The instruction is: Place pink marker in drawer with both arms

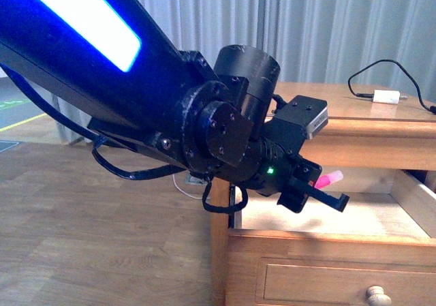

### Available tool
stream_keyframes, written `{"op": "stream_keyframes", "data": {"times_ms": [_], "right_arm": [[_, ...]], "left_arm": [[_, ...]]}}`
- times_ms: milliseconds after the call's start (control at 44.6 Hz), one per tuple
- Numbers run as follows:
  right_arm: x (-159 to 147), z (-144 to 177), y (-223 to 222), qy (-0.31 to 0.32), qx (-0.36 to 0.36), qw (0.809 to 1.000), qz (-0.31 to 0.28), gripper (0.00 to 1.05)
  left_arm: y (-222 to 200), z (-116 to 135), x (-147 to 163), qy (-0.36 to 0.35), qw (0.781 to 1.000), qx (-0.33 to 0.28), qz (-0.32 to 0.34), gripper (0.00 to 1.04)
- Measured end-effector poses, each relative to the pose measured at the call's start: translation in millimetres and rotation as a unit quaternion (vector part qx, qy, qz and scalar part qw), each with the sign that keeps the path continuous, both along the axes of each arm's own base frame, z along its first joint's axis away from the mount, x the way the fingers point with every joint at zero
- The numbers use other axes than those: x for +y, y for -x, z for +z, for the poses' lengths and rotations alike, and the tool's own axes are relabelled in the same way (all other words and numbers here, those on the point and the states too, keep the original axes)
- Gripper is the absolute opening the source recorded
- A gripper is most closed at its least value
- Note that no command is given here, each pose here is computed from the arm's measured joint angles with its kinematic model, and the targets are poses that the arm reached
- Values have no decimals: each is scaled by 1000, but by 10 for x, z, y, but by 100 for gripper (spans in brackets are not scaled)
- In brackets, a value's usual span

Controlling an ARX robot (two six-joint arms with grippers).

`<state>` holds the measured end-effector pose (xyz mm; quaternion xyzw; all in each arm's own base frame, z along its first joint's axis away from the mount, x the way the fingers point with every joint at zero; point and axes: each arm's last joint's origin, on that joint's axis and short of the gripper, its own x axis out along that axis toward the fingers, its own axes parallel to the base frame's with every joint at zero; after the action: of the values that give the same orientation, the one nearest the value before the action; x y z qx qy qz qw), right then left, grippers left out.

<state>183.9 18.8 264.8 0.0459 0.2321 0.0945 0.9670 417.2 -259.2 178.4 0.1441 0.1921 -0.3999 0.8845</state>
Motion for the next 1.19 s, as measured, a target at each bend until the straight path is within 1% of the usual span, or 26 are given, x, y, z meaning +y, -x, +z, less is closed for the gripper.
{"op": "stream_keyframes", "data": {"times_ms": [67,112,157,179,269,336,381,471,561,583,651,785,897,987,1054,1122,1189], "right_arm": [[0,0,0,0,0,1000,0,96],[0,0,0,0,0,1000,0,96],[0,0,0,0,0,1000,0,96],[0,0,0,0,0,1000,0,96],[0,0,0,0,0,1000,0,96],[0,0,0,0,0,1000,0,96],[0,0,0,0,0,1000,0,96],[0,0,0,0,0,1000,0,96],[0,0,0,0,0,1000,0,96],[0,0,0,0,0,1000,0,96],[0,0,0,0,0,1000,0,96],[0,0,0,0,0,1000,0,96],[0,0,0,0,0,1000,0,96],[0,0,0,0,0,1000,0,96],[0,0,0,0,0,1000,0,96],[0,0,0,0,0,1000,0,96],[0,0,0,0,0,1000,0,96]], "left_arm": [[1,-32,-34,-3,1000,2,3,15],[3,-36,-45,-3,1000,3,5,22],[7,-34,-55,-4,1000,2,5,28],[9,-32,-59,-3,1000,0,6,33],[11,-13,-69,-1,1000,-9,10,44],[35,7,-46,-2,1000,-14,23,55],[70,44,-11,-6,999,-14,40,64],[170,215,125,-8,996,-11,85,81],[312,484,356,8,991,-31,130,99],[364,574,440,14,989,-42,142,100],[491,763,620,36,984,-64,165,98],[778,1115,958,78,969,-114,205,99],[1234,1434,1277,112,953,-158,232,99],[1541,1546,1431,135,946,-169,242,99],[1755,1584,1534,148,941,-171,252,99],[1945,1588,1633,161,936,-168,265,99],[2192,1533,1765,170,929,-159,288,99]]}}
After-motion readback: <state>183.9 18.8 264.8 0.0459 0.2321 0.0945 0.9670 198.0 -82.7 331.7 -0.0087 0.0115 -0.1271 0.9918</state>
